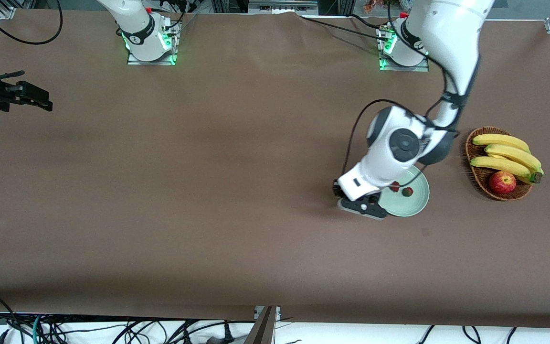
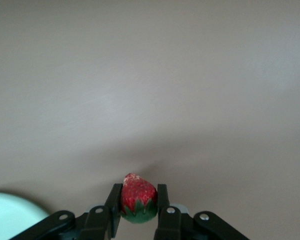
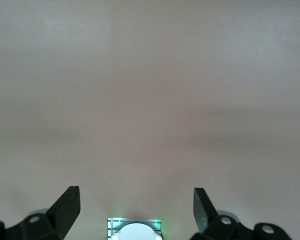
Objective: Collect all strawberries into plate
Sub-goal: 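Lower the strawberry onto the plate and open the left gripper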
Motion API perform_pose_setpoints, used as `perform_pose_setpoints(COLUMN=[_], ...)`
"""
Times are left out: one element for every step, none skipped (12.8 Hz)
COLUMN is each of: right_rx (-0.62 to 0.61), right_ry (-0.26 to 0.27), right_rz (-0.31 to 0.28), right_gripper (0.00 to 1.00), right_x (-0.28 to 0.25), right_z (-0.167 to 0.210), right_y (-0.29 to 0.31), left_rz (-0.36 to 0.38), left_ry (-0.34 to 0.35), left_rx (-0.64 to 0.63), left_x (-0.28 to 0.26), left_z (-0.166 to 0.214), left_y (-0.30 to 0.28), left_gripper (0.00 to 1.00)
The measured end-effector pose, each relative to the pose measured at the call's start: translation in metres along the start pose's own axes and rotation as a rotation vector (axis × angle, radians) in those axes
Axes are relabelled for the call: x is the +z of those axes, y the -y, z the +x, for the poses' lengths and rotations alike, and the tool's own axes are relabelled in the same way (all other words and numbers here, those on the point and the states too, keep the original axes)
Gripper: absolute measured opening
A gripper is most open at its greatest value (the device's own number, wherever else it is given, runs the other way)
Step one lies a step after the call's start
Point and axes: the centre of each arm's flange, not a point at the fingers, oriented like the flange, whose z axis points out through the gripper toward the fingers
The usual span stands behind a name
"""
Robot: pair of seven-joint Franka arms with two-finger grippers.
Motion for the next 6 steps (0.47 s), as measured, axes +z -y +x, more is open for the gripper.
perform_pose_setpoints(right_rx=[0.000, 0.001, 0.001, 0.002, 0.003, 0.004], right_ry=[0.000, 0.000, 0.000, 0.000, 0.000, 0.000], right_rz=[0.000, 0.000, 0.000, 0.000, 0.000, 0.000], right_gripper=[1.00, 1.00, 1.00, 1.00, 1.00, 1.00], right_x=[0.000, 0.000, 0.000, 0.000, 0.000, 0.000], right_z=[0.000, 0.000, 0.000, 0.000, 0.000, 0.000], right_y=[0.000, 0.000, 0.000, 0.000, -0.001, -0.001], left_rz=[0.016, 0.030, 0.040, 0.047, 0.048, 0.056], left_ry=[0.042, 0.080, 0.117, 0.149, 0.176, 0.168], left_rx=[0.055, 0.111, 0.162, 0.201, 0.224, 0.236], left_x=[-0.009, -0.012, -0.008, 0.001, 0.016, 0.036], left_z=[-0.004, -0.009, -0.016, -0.026, -0.038, -0.049], left_y=[0.028, 0.056, 0.083, 0.106, 0.122, 0.129], left_gripper=[0.32, 0.32, 0.32, 0.32, 0.32, 0.32])
